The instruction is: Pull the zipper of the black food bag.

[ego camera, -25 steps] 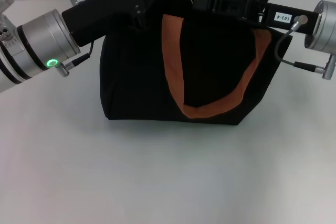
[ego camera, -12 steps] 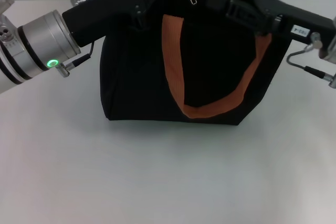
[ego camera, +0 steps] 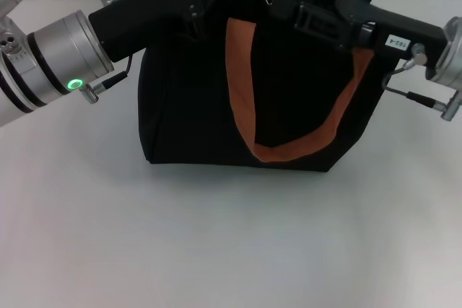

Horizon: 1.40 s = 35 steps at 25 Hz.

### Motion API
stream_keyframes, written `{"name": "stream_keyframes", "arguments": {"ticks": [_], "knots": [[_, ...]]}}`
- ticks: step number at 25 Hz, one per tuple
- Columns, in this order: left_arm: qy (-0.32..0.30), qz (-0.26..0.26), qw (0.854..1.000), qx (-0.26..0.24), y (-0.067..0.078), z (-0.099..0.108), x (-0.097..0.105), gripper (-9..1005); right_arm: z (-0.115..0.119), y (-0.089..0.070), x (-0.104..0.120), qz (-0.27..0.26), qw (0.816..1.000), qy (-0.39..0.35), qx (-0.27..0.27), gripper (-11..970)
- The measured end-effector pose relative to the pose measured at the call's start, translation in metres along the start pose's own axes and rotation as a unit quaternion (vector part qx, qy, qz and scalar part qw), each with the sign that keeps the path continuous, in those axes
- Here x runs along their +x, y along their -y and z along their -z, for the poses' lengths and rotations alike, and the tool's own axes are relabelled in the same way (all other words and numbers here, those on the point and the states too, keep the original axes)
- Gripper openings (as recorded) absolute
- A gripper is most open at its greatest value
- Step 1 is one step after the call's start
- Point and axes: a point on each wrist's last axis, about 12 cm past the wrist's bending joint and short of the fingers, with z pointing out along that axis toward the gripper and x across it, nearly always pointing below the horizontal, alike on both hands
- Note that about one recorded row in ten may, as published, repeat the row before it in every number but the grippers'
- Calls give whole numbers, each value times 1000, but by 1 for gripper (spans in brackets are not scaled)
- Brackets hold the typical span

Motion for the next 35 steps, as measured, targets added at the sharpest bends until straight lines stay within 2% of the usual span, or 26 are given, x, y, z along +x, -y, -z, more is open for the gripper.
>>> {"name": "stream_keyframes", "arguments": {"ticks": [11, 25, 32, 35], "knots": [[1, -1, 1000, 3, 0, -1, -1, 127, -9, -1, 0, -39, 999, -14, -10, 450], [0, 0, 1000, 1, 0, -1, 0, 132, -19, -1, -8, -122, 992, -19, -20, 443], [3, -3, 1000, -3, 1, 0, 2, 134, -20, 4, -12, -175, 984, -23, -7, 440], [5, -3, 1000, -5, 1, 0, 2, 135, -18, 6, -12, -181, 983, -23, -2, 440]]}}
